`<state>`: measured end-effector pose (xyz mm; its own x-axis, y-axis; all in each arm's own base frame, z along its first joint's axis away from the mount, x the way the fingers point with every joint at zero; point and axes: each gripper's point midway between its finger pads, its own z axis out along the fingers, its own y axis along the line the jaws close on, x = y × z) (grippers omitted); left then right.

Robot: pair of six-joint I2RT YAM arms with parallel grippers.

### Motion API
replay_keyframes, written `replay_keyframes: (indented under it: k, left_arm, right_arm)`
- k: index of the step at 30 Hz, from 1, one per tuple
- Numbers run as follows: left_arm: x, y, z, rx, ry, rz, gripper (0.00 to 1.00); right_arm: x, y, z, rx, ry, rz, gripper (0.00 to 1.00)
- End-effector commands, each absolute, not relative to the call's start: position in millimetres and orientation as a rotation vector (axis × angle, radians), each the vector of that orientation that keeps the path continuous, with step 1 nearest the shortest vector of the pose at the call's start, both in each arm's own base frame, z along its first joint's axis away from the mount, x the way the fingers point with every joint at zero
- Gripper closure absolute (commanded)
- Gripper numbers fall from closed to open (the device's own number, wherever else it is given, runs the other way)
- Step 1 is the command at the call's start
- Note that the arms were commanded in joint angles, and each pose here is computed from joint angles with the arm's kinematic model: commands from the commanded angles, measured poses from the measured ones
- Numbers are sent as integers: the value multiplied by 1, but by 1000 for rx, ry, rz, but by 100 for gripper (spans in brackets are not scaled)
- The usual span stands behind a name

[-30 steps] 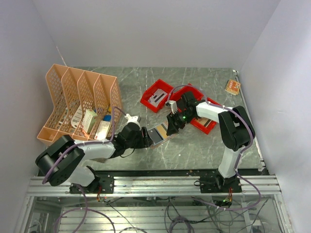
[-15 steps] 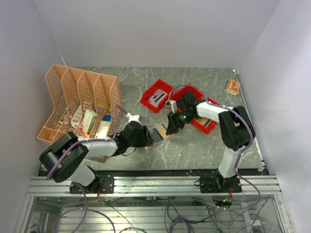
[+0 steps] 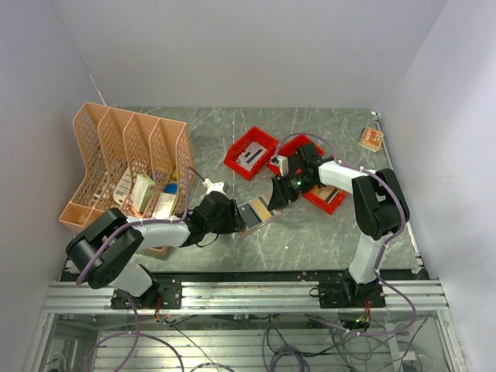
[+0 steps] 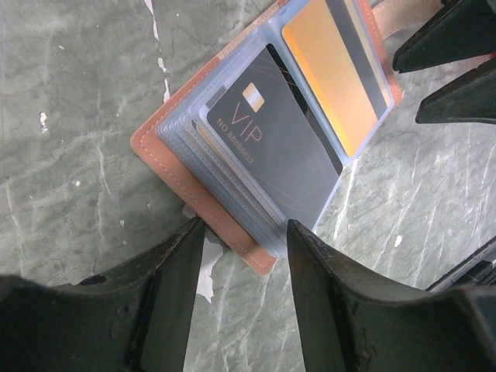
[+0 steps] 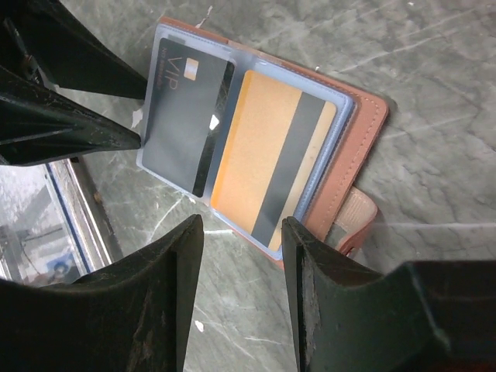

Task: Put the credit cards into the card holder
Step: Turn over the card slot in the card holder.

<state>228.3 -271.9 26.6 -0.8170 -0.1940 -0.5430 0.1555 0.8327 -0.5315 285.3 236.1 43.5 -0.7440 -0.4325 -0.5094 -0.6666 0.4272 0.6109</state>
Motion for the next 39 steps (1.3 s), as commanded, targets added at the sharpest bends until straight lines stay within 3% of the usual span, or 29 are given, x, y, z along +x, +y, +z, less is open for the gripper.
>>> replay_keyframes:
  k: [1,20,39]
  left_arm:
    - [235,-275,27,-15,2399,-735,42]
    - [234,-274,21,-15,2414,-728,43]
    - [233,-276,19,-8,2420,-733,44]
  right_arm:
    - [291,233,37,-920,2436,1193,55]
    - [295,224,21,-898,2504,1101,51]
    - [271,251,47,-870,2399,1486,54]
